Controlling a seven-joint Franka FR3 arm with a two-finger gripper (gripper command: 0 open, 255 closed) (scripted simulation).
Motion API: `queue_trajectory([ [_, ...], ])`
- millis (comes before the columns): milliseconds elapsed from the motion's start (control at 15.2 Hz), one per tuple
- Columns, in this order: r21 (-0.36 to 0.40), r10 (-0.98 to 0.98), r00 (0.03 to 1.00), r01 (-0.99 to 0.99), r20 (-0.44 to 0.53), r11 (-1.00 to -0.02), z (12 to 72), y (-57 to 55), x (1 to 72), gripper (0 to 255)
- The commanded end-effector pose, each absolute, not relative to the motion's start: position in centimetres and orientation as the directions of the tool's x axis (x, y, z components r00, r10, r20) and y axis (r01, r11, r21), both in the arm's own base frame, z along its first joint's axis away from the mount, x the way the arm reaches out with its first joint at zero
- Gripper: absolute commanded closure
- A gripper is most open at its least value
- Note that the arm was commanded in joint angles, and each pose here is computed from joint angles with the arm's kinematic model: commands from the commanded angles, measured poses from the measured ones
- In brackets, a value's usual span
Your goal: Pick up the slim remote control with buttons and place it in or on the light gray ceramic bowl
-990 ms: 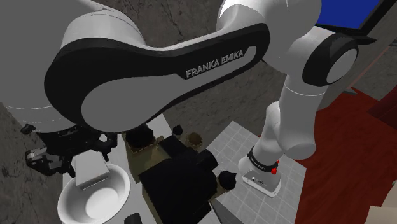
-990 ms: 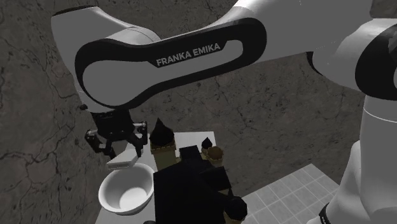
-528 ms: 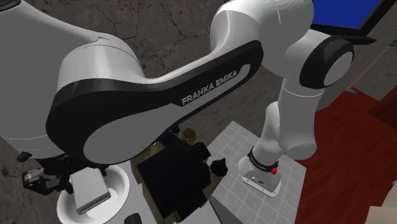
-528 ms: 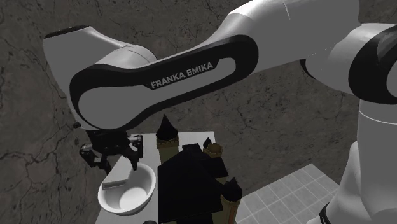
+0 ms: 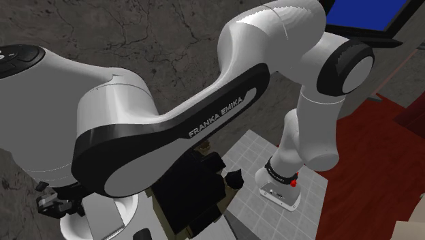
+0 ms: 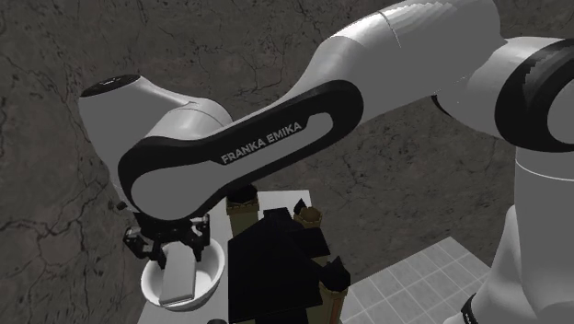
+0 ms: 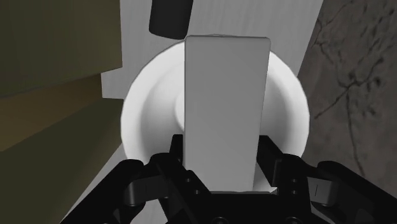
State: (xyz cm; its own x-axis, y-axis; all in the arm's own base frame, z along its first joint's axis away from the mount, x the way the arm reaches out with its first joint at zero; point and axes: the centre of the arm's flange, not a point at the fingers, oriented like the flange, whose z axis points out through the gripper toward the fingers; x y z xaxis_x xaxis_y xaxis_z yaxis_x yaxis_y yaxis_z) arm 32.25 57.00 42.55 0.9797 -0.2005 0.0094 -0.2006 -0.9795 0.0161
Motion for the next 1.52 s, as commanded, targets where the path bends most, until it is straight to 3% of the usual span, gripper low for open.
queue_trajectory([
  [0, 0.018, -0.202, 0.979, -0.202, 0.009, -0.979, 41.8, 56.9, 32.5, 255],
  [462, 0.018, -0.202, 0.979, -0.202, 0.009, -0.979, 41.8, 56.9, 32.5, 255],
  [528, 0.018, -0.202, 0.979, -0.202, 0.009, -0.979, 41.8, 56.8, 32.4, 0],
  [1452, 0.018, -0.202, 0.979, -0.202, 0.009, -0.979, 46.8, 57.0, 32.4, 0],
])
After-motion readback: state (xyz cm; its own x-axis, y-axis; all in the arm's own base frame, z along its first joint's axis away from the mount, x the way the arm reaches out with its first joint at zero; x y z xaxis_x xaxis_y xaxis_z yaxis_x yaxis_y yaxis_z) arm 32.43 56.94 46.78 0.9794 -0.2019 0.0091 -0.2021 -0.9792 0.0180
